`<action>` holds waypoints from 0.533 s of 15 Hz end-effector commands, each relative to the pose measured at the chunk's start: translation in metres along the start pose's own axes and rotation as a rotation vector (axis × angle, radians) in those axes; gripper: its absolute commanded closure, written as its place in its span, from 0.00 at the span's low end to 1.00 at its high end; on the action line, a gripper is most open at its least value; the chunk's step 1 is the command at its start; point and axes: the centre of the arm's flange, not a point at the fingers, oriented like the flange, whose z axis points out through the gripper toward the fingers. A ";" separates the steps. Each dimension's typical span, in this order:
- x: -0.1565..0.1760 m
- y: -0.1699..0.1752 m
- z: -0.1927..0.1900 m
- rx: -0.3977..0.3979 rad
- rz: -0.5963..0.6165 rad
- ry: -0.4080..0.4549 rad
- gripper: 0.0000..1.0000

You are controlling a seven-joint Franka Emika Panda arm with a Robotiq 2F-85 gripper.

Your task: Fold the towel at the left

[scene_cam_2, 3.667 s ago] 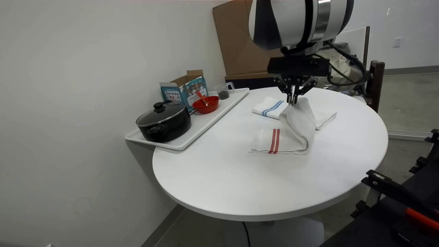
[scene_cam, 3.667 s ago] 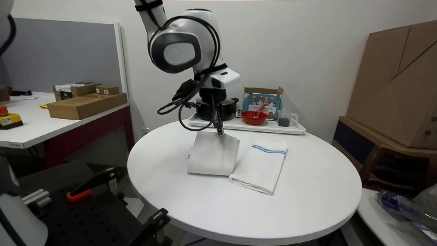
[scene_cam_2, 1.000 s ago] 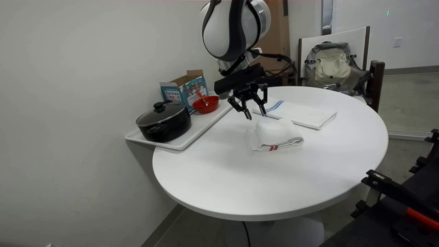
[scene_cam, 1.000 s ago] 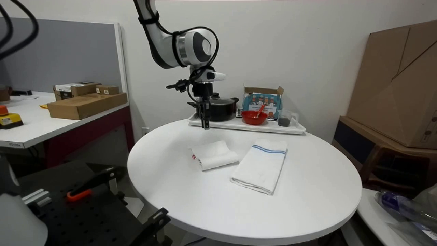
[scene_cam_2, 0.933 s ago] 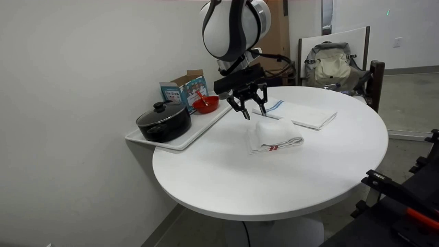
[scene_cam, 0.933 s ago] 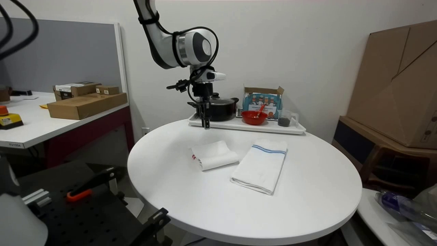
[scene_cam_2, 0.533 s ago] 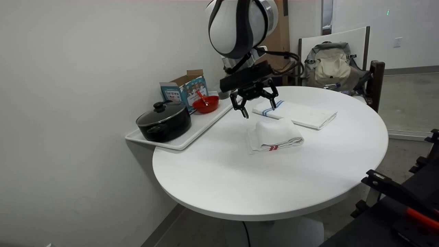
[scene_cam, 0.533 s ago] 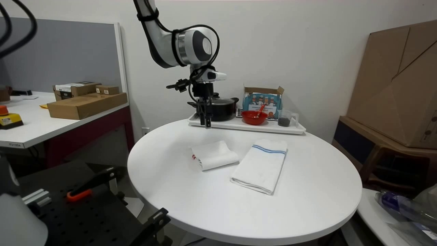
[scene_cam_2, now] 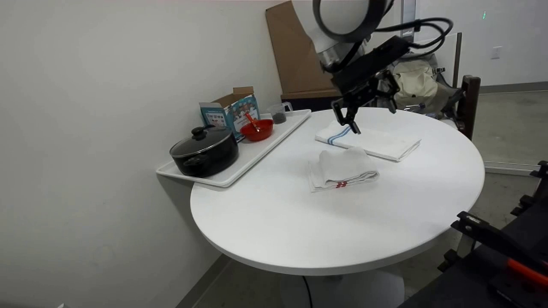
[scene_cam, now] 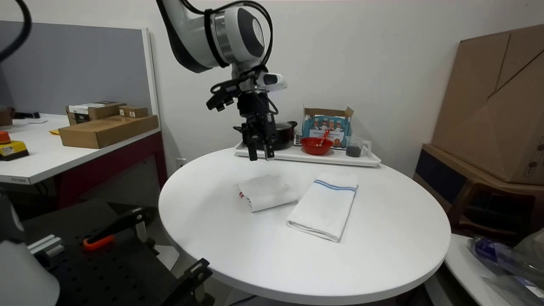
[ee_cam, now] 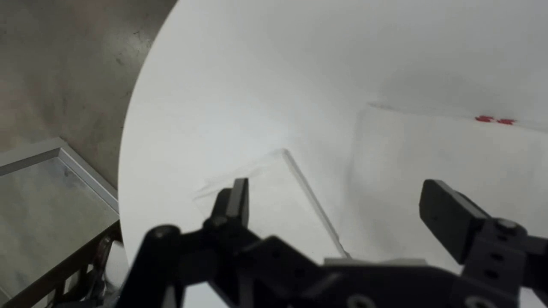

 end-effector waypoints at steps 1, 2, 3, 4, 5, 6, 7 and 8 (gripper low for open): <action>-0.044 0.070 -0.017 0.100 -0.112 0.062 0.00; -0.052 0.084 -0.019 0.153 -0.128 0.076 0.00; -0.060 0.097 -0.019 0.200 -0.136 0.092 0.00; -0.067 0.111 -0.019 0.247 -0.144 0.108 0.00; -0.073 0.123 -0.018 0.291 -0.155 0.121 0.00; -0.078 0.133 -0.017 0.338 -0.160 0.131 0.00; -0.083 0.140 -0.018 0.386 -0.167 0.133 0.00; -0.063 0.109 -0.005 0.289 -0.124 0.124 0.00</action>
